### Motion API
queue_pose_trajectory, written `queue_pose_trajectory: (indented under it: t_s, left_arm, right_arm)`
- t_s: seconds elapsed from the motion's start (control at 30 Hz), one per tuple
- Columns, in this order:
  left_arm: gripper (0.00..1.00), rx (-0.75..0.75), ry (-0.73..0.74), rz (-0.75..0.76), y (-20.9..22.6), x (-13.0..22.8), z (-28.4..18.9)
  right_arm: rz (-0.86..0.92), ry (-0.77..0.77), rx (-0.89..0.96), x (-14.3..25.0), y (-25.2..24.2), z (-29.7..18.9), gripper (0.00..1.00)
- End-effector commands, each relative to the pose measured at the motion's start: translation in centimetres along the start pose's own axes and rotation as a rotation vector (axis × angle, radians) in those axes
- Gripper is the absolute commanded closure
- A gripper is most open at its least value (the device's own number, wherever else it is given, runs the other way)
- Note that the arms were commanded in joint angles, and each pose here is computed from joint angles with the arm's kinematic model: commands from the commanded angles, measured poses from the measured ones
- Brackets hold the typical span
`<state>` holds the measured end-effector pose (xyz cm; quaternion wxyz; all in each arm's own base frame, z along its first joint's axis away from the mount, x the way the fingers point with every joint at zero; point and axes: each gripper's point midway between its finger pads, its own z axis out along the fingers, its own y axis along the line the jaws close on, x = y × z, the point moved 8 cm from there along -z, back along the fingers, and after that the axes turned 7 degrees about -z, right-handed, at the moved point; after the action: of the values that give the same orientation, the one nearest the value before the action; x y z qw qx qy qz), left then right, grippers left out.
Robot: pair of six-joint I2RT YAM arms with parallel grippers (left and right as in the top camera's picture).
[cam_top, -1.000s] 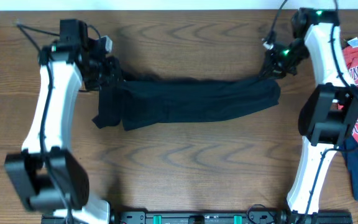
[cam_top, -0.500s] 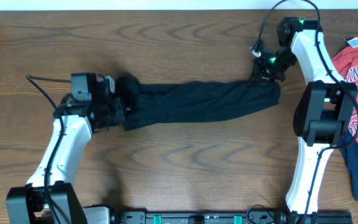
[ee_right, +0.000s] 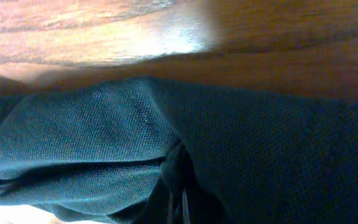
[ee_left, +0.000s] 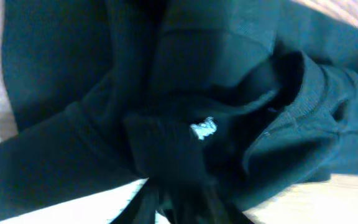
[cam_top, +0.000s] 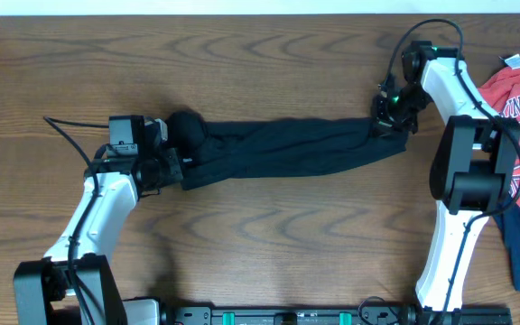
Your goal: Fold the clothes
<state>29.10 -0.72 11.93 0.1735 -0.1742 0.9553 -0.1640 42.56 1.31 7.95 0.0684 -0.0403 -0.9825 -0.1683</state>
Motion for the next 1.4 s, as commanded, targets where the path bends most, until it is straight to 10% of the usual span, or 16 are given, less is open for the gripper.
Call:
queue_pose_trajectory:
  t_s: [0.0, 0.03, 0.13, 0.37, 0.57, 0.7, 0.8, 1.37]
  left_arm:
    - [0.62, -0.017, 0.012, -0.008, 0.3, 0.2, 0.4]
    - [0.57, -0.017, 0.012, -0.008, 0.3, 0.2, 0.4]
    - [0.48, -0.006, -0.008, -0.017, 0.1, -0.1, 0.4]
    - [0.49, 0.176, -0.082, -0.029, -2.2, -2.2, -0.2]
    - [0.44, 0.189, -0.097, -0.038, -2.4, -2.6, -0.4]
    - [0.44, 0.189, -0.097, -0.037, -2.4, -2.6, -0.4]
    - [0.43, 0.19, -0.099, -0.036, -2.4, -2.6, -0.4]
    - [0.43, 0.188, -0.093, -0.039, -2.4, -2.5, -0.4]
  right_arm:
    - [0.061, 0.001, 0.073, 0.2, -2.0, 0.1, 0.99]
    - [0.063, 0.0, 0.072, 0.2, -2.0, 0.1, 0.98]
    - [0.035, -0.018, 0.071, -0.1, -2.2, 0.0, 0.5]
    - [-0.096, -0.171, 0.013, -1.4, -0.5, -3.2, 0.62]
    - [-0.18, -0.42, -0.001, -1.2, 2.3, -10.5, 0.16]
    - [-0.192, -0.512, 0.054, -0.1, 2.8, -13.9, 0.38]
    - [-0.082, -0.476, 0.15, 0.9, 1.2, -14.3, 0.01]
    - [-0.138, -0.219, -0.091, 2.4, -5.2, -6.6, 0.01]
